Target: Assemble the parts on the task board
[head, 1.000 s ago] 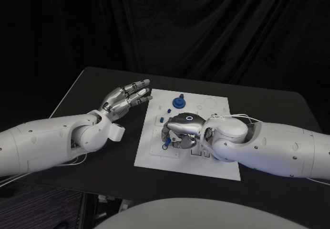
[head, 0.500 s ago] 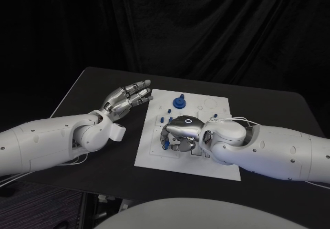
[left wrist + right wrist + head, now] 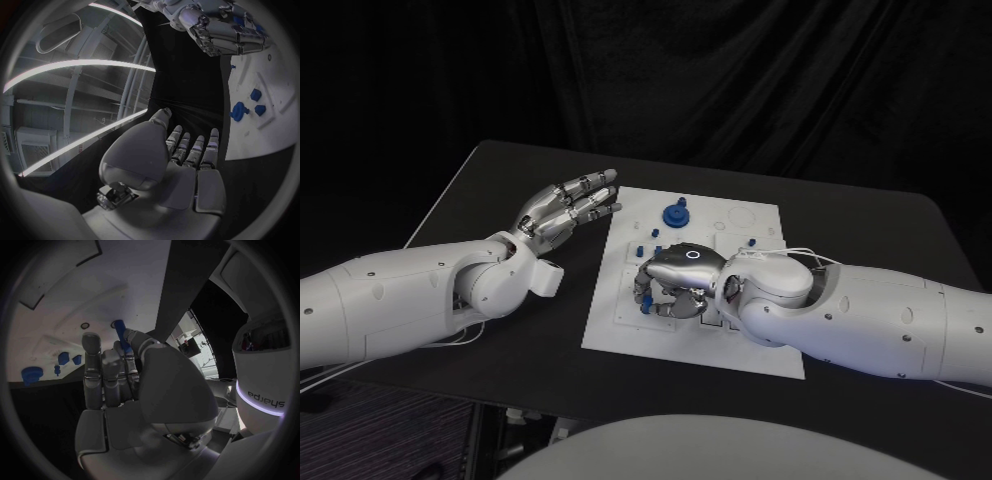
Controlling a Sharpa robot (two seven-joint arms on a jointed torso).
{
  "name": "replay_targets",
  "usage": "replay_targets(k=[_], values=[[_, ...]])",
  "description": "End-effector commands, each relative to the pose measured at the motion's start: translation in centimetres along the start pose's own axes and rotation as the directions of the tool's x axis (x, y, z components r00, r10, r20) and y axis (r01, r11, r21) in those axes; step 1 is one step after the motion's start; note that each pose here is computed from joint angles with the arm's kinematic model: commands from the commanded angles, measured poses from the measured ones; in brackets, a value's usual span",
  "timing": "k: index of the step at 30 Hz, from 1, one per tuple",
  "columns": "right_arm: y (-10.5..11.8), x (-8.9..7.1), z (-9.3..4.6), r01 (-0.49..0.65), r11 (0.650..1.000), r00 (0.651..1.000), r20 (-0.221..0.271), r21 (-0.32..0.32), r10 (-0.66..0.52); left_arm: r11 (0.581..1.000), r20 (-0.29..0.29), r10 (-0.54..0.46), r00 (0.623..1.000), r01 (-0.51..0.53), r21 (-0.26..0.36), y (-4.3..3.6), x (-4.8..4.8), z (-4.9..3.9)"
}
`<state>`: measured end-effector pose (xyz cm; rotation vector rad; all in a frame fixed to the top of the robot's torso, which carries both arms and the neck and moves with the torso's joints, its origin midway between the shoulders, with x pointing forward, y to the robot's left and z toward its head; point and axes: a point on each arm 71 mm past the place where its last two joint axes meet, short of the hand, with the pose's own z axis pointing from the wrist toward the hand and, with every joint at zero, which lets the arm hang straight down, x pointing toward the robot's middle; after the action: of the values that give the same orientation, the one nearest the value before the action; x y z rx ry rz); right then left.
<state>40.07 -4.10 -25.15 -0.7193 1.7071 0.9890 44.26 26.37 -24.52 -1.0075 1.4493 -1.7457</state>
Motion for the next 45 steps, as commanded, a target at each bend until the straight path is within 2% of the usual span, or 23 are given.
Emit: replay_targets(k=[1,22,45], values=[[0.08,0.65,-0.01,0.002,1.0,1.0,-0.012,-0.003,-0.002,0.995,-0.012,-0.018,1.0,0.019,0.097,-0.61,0.17,0.02],[-0.02,0.58,0.25,0.005,1.0,1.0,0.003,0.003,-0.005,0.996,-0.016,-0.023,1.0,0.024,0.088,-0.37,0.18,0.06],[-0.47,0.69,-0.19,-0.008,1.0,1.0,-0.012,0.026,0.008,0.997,-0.015,-0.024,1.0,0.025,0.07,-0.12,0.11,0.0]])
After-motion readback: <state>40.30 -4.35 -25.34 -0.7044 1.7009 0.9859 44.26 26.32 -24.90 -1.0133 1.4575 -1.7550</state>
